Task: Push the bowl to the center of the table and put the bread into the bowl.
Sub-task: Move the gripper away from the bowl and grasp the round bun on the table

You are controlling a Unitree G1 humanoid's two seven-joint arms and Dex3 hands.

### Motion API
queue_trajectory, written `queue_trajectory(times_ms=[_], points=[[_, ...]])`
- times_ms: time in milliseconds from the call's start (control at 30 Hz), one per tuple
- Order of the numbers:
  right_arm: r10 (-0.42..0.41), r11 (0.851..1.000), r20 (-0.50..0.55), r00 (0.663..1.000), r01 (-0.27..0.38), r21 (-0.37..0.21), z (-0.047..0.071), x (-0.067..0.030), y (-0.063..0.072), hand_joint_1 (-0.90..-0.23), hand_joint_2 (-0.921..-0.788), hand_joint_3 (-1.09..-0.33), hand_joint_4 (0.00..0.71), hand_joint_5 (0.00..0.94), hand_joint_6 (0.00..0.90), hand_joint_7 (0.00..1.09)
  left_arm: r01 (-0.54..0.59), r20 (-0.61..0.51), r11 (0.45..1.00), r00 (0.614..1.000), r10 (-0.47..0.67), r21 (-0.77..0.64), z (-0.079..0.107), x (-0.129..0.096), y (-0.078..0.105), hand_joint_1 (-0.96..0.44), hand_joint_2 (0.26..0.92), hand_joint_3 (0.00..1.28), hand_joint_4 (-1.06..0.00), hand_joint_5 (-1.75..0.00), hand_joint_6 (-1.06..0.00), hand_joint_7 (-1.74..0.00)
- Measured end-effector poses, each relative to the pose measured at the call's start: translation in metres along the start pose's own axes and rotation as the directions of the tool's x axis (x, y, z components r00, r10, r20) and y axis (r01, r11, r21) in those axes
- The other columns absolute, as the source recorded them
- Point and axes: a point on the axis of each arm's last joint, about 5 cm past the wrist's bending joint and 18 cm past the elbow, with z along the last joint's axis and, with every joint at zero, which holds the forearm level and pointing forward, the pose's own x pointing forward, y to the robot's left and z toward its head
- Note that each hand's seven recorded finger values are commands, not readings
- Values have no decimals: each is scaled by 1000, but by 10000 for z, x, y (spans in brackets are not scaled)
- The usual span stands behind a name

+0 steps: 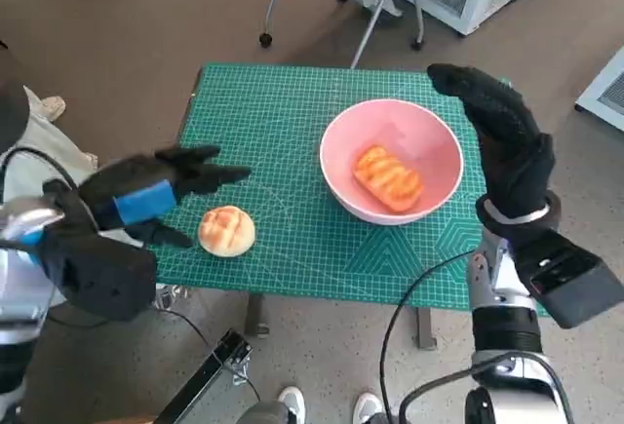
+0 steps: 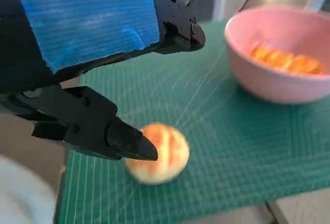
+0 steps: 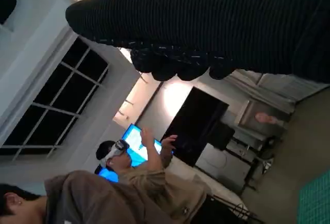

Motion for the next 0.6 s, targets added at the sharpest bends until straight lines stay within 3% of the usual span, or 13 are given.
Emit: queue_trajectory(times_ms=[267, 600], points=[[14, 1000, -8, 1000, -14, 10, -8, 8, -4, -552, -921, -631, 366, 3, 39, 866, 35, -18, 999, 999, -35, -13, -10, 95, -91, -11, 795, 3, -203, 0, -362, -25], [23, 1000, -10, 1000, -23, 15, -5, 21, -12, -553, -921, -630, 367, 4, 37, 867, 150, -103, 988, 983, -153, -29, -119, 346, -354, -39, 801, 5, -233, -11, -355, -12]])
